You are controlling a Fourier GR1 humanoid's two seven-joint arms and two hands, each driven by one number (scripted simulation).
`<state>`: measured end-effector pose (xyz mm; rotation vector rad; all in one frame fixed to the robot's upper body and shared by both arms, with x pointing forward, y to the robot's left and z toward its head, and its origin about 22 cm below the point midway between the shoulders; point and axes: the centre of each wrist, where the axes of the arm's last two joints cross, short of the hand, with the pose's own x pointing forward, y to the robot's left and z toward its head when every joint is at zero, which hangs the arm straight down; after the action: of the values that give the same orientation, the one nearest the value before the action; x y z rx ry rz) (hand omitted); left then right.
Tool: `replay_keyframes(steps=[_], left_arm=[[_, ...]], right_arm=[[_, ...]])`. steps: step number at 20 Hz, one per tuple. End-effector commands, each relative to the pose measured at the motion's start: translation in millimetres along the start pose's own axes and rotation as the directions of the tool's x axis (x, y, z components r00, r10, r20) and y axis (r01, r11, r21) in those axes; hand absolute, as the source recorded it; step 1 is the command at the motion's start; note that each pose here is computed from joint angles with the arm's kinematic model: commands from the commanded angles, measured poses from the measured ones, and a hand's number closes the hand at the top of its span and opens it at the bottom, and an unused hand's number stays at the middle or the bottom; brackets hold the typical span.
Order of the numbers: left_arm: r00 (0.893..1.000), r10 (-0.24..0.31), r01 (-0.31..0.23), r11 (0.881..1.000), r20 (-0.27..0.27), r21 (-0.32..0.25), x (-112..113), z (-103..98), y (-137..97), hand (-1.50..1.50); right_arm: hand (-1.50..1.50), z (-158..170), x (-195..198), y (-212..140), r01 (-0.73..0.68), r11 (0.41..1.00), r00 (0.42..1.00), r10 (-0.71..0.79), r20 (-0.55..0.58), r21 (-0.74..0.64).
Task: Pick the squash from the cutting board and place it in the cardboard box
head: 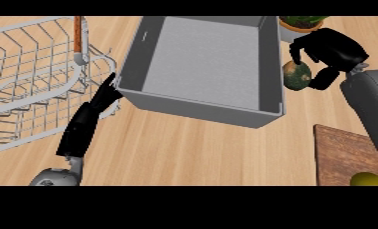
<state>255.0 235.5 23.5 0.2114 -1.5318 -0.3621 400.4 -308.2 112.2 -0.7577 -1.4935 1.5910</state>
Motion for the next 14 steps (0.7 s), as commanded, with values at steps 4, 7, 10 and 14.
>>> replay_keyframes(steps=[4, 7, 10, 14], left_arm=[[1.0, -0.001, 0.003, 0.997, -0.027, 0.082, -11.1, -0.4, 16.3, 0.0], [1.0, -0.013, 0.015, 0.997, -0.029, 0.08, -12.9, 3.9, 6.9, 0.0], [0.999, -0.002, 0.006, 0.994, -0.033, 0.11, -9.1, 8.8, 24.7, 0.0], [0.999, 0.012, -0.006, 0.993, -0.044, 0.117, -11.8, 6.6, 13.2, 0.0]], right_arm=[[1.5, -40.0, 2.0, -33.8, 0.045, 0.994, 0.985, -0.028, 0.17, -0.099], [1.5, -58.2, 14.9, -59.5, 0.258, 0.957, 0.921, -0.203, 0.334, -0.13], [1.5, -52.0, 1.7, -63.6, 0.403, 0.907, 0.828, -0.305, 0.47, -0.123], [1.5, -74.5, 20.0, -64.9, 0.488, 0.872, 0.724, -0.375, 0.579, -0.044]])
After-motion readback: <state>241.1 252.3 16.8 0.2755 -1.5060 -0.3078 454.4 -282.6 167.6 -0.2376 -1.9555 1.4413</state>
